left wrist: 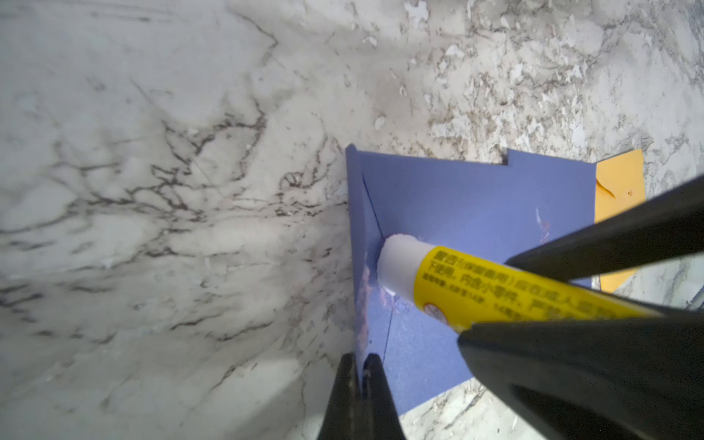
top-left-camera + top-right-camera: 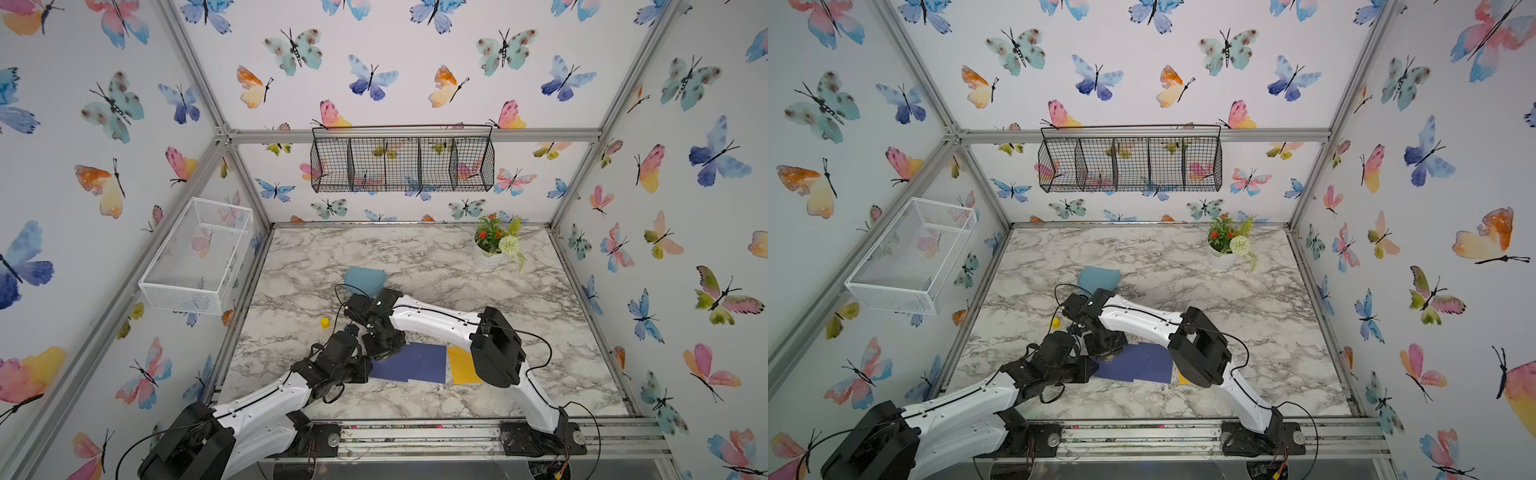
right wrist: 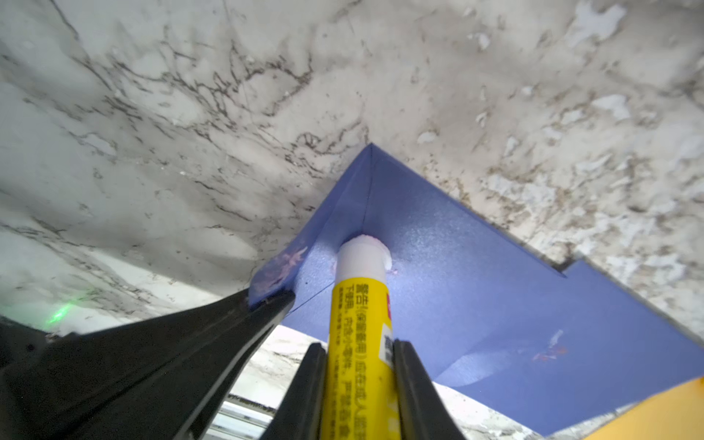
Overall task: Seal the envelope with a glue stick
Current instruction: Apply the envelope at the center of the board.
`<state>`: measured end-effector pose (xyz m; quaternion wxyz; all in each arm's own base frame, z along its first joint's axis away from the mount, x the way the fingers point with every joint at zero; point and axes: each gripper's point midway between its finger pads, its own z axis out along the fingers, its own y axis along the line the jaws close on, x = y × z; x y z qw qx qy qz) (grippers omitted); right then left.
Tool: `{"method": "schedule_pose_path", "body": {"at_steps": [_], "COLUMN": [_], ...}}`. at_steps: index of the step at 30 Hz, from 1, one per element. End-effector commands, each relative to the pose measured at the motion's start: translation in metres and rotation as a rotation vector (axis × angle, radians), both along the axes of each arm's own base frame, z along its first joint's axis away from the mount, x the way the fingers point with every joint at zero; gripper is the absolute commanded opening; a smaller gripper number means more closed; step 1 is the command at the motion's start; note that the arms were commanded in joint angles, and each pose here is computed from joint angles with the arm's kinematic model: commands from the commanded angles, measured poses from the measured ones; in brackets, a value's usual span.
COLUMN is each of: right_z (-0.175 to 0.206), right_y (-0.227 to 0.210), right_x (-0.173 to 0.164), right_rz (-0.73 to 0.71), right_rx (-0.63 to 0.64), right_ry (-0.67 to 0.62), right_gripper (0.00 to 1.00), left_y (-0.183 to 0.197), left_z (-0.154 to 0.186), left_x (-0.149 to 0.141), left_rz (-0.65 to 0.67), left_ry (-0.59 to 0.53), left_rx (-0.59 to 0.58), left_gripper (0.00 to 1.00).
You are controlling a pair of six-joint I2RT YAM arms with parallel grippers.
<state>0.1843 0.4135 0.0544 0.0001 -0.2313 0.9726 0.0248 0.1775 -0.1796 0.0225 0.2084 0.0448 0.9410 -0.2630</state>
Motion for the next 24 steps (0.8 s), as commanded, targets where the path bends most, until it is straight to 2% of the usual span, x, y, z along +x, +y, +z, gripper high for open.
{"method": "schedule_pose_path", "body": {"at_steps": [1, 3, 8, 10, 12, 16, 18, 20, 24], "right_z": [-0.032, -0.033, -0.024, -0.02, -0.024, -0.031, -0.031, -0.03, -0.03], "right_y": [-0.036, -0.026, 0.019, 0.028, 0.024, -0.022, -0.039, -0.047, -0.047], "right_x": [0.011, 0.002, -0.03, -0.033, -0.026, 0.002, 0.012, 0.017, 0.015], "right_rz": [-0.016, -0.007, 0.021, 0.017, 0.006, -0.009, -0.008, -0.009, -0.011], "right_rx": [-0.203, -0.145, 0.129, 0.183, 0.148, -0.122, -0.216, -0.254, -0.251], "right_ry": [-0.034, 0.021, 0.204, 0.225, 0.188, 0.029, -0.025, -0.053, -0.038], "right_gripper": [0.02, 0.02, 0.02, 0.02, 0.02, 0.02, 0.02, 0.02, 0.02], "left_y": [0.002, 0.002, 0.002, 0.002, 0.002, 0.003, 0.003, 0.003, 0.003], "left_z": [-0.003, -0.002, -0.003, -0.002, -0.003, -0.002, -0.002, -0.002, -0.003], "left_x": [-0.004, -0.004, -0.004, -0.004, -0.004, -0.004, -0.004, -0.004, -0.004], "left_rz": [-0.009, -0.01, -0.01, -0.011, -0.01, -0.01, -0.009, -0.009, -0.009], "left_ry": [0.005, 0.005, 0.005, 0.004, 0.005, 0.004, 0.003, 0.004, 0.005], "left_rx": [0.002, 0.001, 0.002, 0.002, 0.002, 0.0, 0.0, 0.001, 0.002], "left_gripper": [0.0, 0.0, 0.0, 0.0, 0.0, 0.0, 0.0, 0.0, 0.0]}}
